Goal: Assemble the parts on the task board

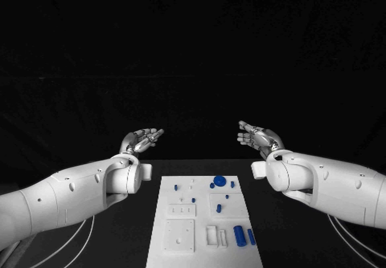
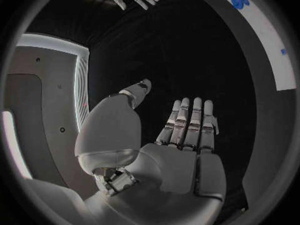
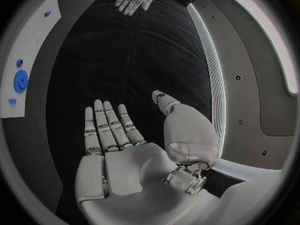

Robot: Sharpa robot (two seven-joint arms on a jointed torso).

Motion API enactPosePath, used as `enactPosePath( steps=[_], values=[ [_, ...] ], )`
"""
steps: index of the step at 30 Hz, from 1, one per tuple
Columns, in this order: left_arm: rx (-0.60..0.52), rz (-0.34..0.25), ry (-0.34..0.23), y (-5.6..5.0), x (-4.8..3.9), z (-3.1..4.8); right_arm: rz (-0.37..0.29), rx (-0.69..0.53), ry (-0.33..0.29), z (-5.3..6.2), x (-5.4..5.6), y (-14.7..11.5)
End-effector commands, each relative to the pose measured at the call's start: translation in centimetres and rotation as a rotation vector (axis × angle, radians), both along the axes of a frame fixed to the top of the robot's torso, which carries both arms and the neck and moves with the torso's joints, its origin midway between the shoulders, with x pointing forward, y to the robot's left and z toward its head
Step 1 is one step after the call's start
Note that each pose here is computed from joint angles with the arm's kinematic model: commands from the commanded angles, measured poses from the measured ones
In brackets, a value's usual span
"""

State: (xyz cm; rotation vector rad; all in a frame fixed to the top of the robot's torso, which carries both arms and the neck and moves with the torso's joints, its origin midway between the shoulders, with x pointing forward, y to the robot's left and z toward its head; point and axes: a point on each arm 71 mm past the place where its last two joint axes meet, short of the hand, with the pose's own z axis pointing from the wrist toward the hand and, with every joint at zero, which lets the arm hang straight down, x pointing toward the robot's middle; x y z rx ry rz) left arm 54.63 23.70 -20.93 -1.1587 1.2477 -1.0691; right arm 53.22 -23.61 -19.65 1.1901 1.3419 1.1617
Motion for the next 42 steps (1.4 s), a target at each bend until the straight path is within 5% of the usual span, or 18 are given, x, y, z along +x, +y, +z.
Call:
enactPosePath(
  steps=[1, 9, 10, 20, 35, 42],
  values=[
    [-0.044, -0.076, 0.079, 0.1, 1.20, 0.19, 0.163, 0.022, 0.122, -0.1, 0.7, 0.5],
    [-0.026, -0.075, 0.087, 1.0, 2.69, 1.18, 0.195, 0.001, 0.153, 0.7, 1.7, -0.3],
    [-0.036, -0.094, 0.065, 1.1, 2.27, 1.39, 0.220, -0.244, 0.016, 1.3, 3.0, -1.6],
    [-0.044, -0.130, 0.031, 1.1, 1.61, 1.67, 0.276, -0.597, -0.158, 2.0, 3.8, -1.6],
    [-0.099, -0.283, 0.022, -0.4, -1.69, 2.36, 0.448, -1.133, -0.374, 2.0, 3.2, 1.2],
    [-0.126, -0.342, 0.027, -1.2, -3.73, 2.77, 0.492, -1.300, -0.419, 1.2, 2.9, 3.0]
  ],
)
